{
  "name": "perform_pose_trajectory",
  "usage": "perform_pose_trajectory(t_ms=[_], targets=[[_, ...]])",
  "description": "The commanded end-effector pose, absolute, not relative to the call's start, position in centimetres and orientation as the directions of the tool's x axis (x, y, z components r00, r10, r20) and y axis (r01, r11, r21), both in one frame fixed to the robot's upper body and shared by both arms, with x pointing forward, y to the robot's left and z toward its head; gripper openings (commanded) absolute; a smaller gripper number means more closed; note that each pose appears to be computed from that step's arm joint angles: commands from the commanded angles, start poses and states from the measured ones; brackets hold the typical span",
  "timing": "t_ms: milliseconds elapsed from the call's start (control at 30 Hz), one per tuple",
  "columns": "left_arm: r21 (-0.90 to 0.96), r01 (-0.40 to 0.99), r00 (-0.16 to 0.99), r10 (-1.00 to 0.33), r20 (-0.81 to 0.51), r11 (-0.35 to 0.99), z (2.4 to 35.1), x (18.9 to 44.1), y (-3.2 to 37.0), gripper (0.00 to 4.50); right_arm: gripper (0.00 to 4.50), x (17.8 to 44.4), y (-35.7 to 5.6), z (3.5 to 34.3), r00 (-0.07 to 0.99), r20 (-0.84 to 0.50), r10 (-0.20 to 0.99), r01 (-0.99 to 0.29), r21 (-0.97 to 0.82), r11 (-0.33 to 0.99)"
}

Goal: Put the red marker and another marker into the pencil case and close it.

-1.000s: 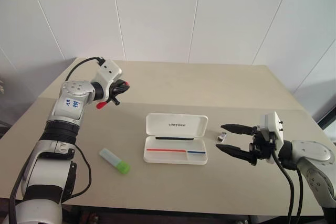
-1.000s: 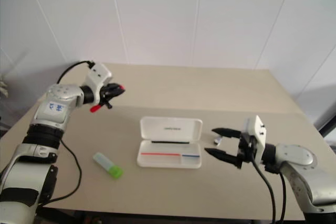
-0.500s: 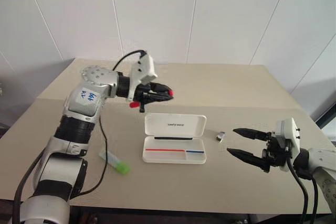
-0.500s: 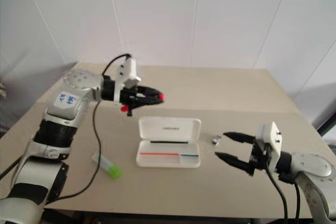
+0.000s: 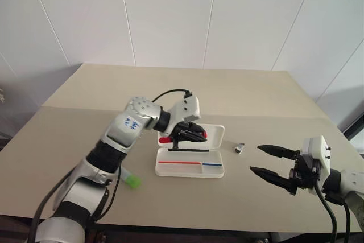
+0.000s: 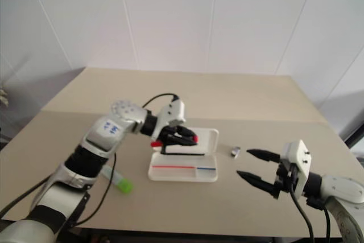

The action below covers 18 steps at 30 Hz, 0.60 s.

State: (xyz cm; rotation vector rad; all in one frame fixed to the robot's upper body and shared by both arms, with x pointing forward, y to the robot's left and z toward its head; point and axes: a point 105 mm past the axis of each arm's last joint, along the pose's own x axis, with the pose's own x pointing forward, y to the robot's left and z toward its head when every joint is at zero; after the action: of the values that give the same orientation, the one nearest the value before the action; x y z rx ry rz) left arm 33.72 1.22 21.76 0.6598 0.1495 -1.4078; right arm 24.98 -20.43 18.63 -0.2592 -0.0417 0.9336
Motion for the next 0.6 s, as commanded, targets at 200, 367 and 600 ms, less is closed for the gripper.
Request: perform_pose_trajectory(t_ms=[200,367,600], targets=[[0.441,0.897,0.29,-0.806,-0.516,0.041,18.7,35.3,-0.2,0.64,4.5,24.5,-20.8,20.2,0.628,-0.025,0.778,-0.746,-0.304,0.592],[0.492,0.87,0.33,-0.77,-0.547,0.024,17.4,36.1,0.1,0.64,4.5,24.3,-20.7,20.2,0.638,-0.02,0.77,-0.738,-0.303,0.603],[0.513,0.858,0.335,-0.76,-0.557,0.002,16.4,36.4,0.2,0.64,4.5,24.1,-20.9,20.1,0.65,-0.023,0.76,-0.729,-0.3,0.615]])
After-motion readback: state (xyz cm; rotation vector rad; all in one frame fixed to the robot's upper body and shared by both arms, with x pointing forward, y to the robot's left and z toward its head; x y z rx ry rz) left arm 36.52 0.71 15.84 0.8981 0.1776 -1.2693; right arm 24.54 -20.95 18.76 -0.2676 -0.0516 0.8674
